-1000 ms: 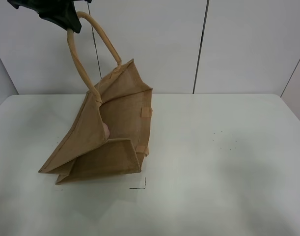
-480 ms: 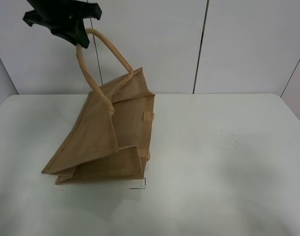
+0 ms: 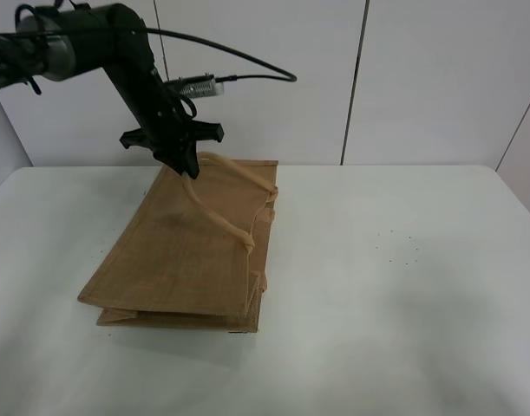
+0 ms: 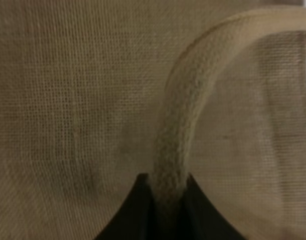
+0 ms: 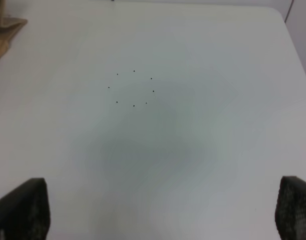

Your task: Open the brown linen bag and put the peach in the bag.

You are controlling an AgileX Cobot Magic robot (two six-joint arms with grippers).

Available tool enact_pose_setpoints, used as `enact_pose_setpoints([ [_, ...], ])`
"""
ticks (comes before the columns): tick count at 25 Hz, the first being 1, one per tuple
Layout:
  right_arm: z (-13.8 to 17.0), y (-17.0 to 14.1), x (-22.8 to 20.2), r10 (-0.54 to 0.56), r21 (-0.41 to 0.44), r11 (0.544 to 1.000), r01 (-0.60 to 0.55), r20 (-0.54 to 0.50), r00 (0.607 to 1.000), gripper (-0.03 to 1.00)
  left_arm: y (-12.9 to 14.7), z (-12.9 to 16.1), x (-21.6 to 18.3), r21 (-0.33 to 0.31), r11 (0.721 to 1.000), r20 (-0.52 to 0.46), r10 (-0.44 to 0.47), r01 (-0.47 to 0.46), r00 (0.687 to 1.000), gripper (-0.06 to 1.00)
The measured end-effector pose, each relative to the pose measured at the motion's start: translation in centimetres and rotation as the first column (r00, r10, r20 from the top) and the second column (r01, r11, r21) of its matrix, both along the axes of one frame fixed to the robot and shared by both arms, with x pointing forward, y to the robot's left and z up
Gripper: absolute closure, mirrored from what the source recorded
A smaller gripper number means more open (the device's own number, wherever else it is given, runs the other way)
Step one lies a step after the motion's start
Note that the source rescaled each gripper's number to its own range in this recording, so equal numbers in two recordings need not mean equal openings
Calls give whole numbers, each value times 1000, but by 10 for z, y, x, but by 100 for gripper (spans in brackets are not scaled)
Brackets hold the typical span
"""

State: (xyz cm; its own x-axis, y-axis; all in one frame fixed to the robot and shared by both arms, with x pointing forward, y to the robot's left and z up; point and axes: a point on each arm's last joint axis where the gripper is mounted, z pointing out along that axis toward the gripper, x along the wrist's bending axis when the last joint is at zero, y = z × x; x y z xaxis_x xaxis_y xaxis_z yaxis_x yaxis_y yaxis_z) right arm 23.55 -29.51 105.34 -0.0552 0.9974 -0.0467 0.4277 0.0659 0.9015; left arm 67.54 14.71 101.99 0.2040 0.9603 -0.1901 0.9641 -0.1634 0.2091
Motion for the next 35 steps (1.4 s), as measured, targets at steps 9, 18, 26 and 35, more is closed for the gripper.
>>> enact_pose_setpoints([
  [9, 0, 0, 0, 0, -1, 1000, 0, 0, 1000, -3, -2, -32, 7, 21, 999, -58, -23, 25, 998, 10],
  [18, 0, 0, 0, 0, -1, 1000, 0, 0, 1000, -3, 8, -12, 4, 105, 994, -7, -15, 15, 1000, 0],
  [26, 0, 0, 0, 0, -1, 1000, 0, 0, 1000, -3, 58, 6, 10, 201, 973, 34, 105, -110, 994, 0],
  [35, 0, 0, 0, 0, -1, 1000, 0, 0, 1000, -3, 138, 9, 17, 217, 937, 23, 276, -274, 961, 0],
])
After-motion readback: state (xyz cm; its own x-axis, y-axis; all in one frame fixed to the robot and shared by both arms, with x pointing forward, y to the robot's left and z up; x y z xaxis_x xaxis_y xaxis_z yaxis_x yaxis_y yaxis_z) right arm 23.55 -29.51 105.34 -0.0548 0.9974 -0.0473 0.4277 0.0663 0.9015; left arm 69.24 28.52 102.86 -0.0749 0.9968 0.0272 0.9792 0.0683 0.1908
